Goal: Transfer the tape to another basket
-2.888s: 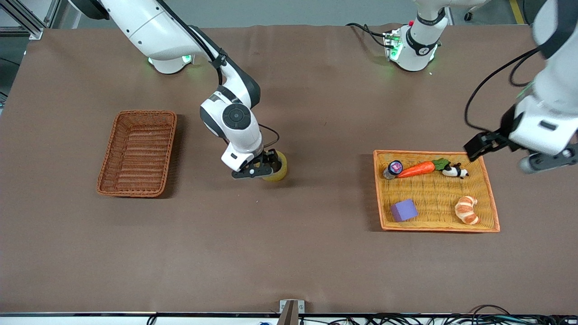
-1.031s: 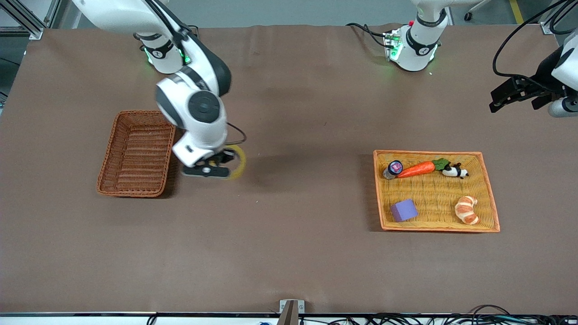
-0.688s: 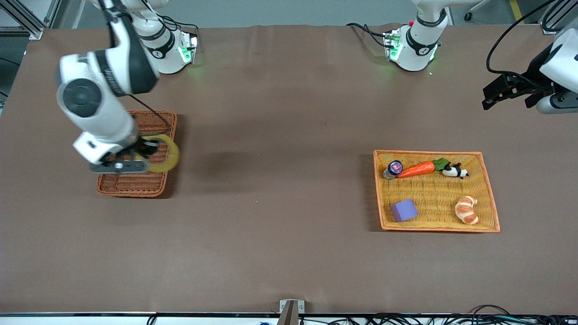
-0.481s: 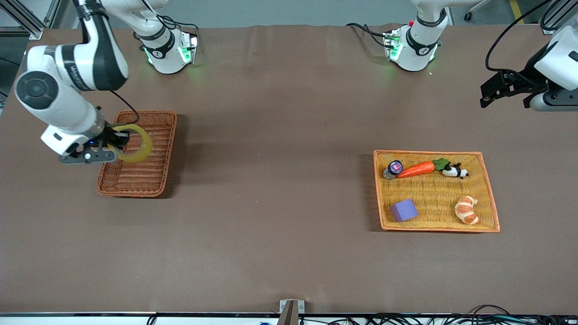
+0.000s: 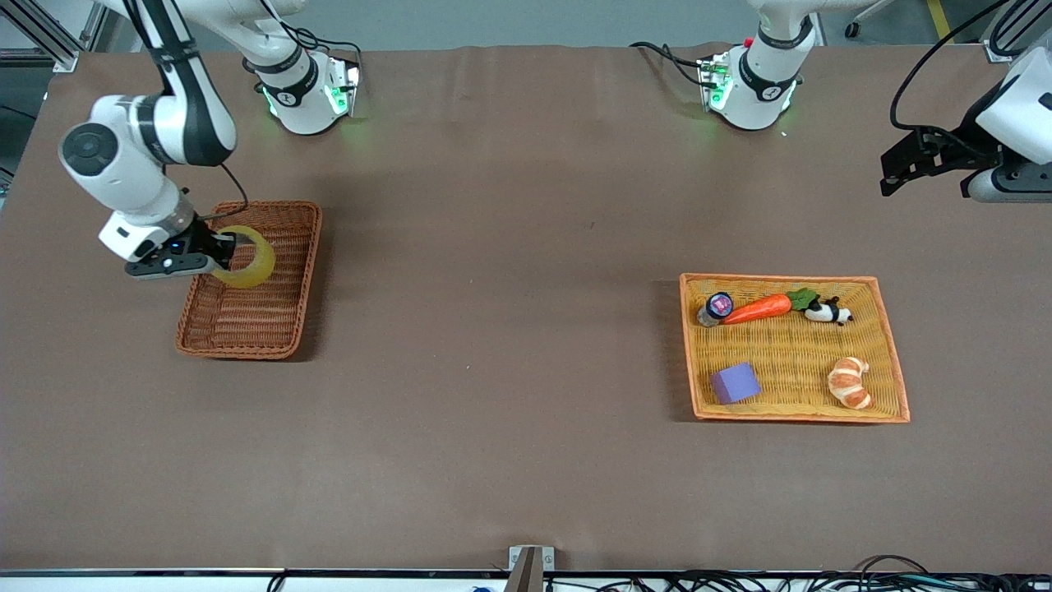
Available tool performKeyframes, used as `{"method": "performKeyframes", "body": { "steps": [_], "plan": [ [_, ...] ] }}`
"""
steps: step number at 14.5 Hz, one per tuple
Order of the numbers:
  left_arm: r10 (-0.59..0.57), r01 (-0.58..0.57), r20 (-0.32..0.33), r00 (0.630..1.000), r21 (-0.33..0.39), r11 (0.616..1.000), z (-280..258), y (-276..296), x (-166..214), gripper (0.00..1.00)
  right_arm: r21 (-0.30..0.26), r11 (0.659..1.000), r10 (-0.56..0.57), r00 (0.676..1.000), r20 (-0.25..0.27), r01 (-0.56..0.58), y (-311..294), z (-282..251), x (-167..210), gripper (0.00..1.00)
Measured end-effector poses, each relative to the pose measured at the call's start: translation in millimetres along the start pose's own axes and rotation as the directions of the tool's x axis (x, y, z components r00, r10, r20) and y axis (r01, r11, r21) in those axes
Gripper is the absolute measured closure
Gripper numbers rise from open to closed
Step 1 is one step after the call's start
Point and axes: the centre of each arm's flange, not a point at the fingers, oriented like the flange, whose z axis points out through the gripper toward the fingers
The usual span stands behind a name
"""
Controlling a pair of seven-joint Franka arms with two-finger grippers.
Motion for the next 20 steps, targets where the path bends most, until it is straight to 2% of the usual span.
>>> {"method": "performKeyframes", "body": {
  "steps": [2, 4, 8, 10, 12, 14, 16, 18, 20],
  "plan": [
    [-0.001, 0.001, 0.0, 1.0, 0.001, 1.0, 0, -1, 0, 0.0, 0.002, 1.0, -0.004, 1.0, -0.023, 0.004, -6, 32, -10, 0.79],
    [-0.003, 0.003, 0.0, 1.0, 0.001, 1.0, 0, -2, 0, 0.0, 0.001, 1.0, -0.007, 1.0, -0.019, 0.007, -8, 52, -13, 0.79],
    [-0.005, 0.005, 0.0, 1.0, 0.001, 1.0, 0, -3, 0, 0.0, 0.002, 1.0, -0.008, 1.0, -0.011, 0.008, -8, 60, -15, 0.78],
    [-0.007, 0.007, 0.0, 1.0, 0.001, 1.0, 0, -4, 0, 0.0, 0.002, 1.0, -0.007, 1.0, -0.011, 0.007, -8, 60, -15, 0.75],
    [-0.008, 0.008, 0.0, 1.0, 0.001, 1.0, 0, -4, 0, 0.0, -0.001, 1.0, -0.004, 1.0, -0.02, 0.004, -6, 57, -12, 0.6],
    [-0.008, 0.008, 0.0, 1.0, 0.001, 1.0, 0, -4, 0, 0.0, -0.008, 1.0, 0.008, 0.999, -0.033, -0.009, -1, 43, 1, 0.4],
    [-0.008, 0.008, 0.001, 1.0, 0.001, 1.0, 0, -4, 0, 0.0, -0.016, 0.999, 0.048, 0.999, -0.024, -0.048, 8, 9, 26, 0.22],
    [-0.008, 0.008, 0.001, 1.0, 0.001, 1.0, 0, -4, 0, 0.0, -0.015, 0.994, 0.105, 0.995, 0.002, -0.104, 13, -49, 53, 0.02],
    [-0.008, 0.008, 0.001, 1.0, 0.001, 1.0, 0, -4, 0, 0.0, 0.032, 0.984, 0.175, 0.984, 0.032, -0.176, 10, -118, 77, 0.0]
  ]
}}
